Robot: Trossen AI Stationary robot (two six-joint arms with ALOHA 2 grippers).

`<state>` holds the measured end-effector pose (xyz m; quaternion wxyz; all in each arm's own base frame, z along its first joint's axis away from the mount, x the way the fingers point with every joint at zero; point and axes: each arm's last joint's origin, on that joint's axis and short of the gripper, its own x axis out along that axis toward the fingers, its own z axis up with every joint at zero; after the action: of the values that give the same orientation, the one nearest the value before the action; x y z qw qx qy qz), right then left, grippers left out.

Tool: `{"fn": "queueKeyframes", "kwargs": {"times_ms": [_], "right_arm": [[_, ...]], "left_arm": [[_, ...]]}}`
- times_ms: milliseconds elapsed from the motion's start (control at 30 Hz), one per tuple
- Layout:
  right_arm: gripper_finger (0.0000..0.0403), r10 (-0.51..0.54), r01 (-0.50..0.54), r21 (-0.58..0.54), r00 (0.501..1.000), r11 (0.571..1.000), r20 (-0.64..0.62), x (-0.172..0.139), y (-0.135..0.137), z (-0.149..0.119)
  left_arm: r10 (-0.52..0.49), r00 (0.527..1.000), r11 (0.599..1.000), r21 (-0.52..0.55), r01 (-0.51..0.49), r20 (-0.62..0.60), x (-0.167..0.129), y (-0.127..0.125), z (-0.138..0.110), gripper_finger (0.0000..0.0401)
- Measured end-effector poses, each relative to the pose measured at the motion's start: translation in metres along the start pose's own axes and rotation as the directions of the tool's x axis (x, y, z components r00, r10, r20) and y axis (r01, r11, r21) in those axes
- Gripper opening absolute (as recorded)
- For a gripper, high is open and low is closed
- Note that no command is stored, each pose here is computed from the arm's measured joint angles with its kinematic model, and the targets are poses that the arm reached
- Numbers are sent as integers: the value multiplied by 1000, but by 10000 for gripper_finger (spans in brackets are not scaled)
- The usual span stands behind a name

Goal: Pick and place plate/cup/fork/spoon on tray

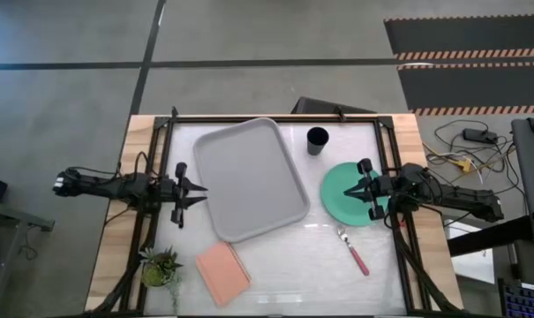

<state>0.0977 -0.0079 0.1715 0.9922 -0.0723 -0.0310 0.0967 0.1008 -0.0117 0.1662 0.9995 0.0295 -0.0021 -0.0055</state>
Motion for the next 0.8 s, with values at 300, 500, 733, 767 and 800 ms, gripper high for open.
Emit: {"fn": "queueKeyframes", "kwargs": {"times_ms": [300, 500, 733, 767, 800], "right_arm": [[9, -24, 10, 285, 999, 959, 46, 0, -1, 5], [9, -90, 46, 476, 993, 878, 71, 0, -3, 8], [9, -130, 52, 673, 989, 737, 66, -1, -4, 8], [9, -144, 63, 676, 987, 734, 64, -1, -5, 8], [9, -163, 79, 675, 985, 733, 62, -1, -5, 8]], "left_arm": [[1, 1000, 1000, 5, -1, 2, 0, 0, 0, 97], [18, 998, 1000, -5, -18, 65, 0, 1, 6, 97], [29, 983, 999, -31, -24, 184, -2, 2, 18, 97], [33, 978, 999, -35, -26, 204, -2, 2, 20, 97], [36, 973, 999, -40, -28, 228, -3, 2, 22, 97]]}}
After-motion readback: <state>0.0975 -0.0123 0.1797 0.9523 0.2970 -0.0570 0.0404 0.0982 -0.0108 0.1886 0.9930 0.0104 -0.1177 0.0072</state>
